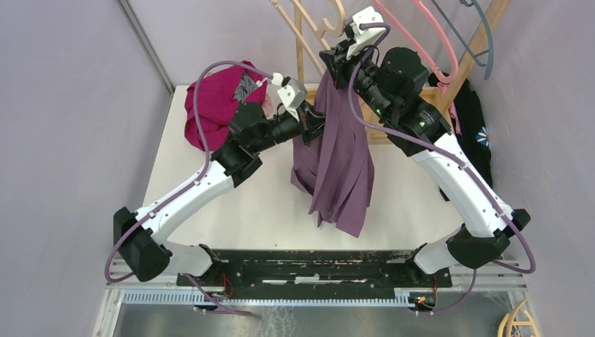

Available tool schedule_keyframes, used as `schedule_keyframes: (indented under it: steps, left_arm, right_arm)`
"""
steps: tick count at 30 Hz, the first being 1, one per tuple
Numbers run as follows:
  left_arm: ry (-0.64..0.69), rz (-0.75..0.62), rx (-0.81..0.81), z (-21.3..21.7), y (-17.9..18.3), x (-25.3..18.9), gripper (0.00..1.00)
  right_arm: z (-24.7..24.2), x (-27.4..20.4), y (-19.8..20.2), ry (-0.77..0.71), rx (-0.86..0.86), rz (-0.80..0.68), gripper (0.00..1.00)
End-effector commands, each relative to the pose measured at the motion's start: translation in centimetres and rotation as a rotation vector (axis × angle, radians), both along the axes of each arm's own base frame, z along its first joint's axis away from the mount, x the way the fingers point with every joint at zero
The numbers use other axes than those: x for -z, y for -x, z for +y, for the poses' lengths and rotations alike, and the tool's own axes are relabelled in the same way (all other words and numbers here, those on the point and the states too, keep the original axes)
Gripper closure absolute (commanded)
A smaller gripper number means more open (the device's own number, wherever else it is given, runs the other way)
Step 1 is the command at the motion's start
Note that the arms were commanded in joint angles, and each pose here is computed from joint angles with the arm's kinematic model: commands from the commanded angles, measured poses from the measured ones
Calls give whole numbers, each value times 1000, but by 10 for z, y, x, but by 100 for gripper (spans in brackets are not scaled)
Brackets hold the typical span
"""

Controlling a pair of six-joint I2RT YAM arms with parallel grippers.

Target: Remove the skirt from the hanger

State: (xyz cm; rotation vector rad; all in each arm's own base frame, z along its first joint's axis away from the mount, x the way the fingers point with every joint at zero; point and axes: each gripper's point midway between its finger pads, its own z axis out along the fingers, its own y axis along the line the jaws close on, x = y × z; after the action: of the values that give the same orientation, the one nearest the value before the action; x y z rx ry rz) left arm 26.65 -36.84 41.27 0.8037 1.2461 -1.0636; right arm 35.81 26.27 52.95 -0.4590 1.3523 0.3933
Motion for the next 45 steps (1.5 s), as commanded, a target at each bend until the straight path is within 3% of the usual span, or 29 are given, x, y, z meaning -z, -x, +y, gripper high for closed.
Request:
schedule_keyframes:
  steps: [1,15,25,30,34,39,45]
  left_arm:
    - [-89,-9,54,9,32,20,97]
    - [-177,28,-147,71,45,45,97]
    - [-203,22,-170,71,40,42,97]
    - [-229,-88,-286,88,26,-8,97]
    - [-289,-188,-407,103,6,-66,97]
    - [-266,-305,-523,116,-13,-142,97]
    - [-238,-294,-607,136,-69,-166,97]
  right_arm:
    - [-61,-125,13,-336,190,-313,99]
    - [-82,-159,-20,-440,386,-410,99]
    - [-113,-181,-23,-530,482,-478,99]
    - [-118,-177,-19,-516,480,-466,99]
    - [-117,-161,-20,-476,482,-434,99]
    - [-118,-140,-13,-440,464,-378,99]
    - [-117,-93,-3,-394,416,-238,99]
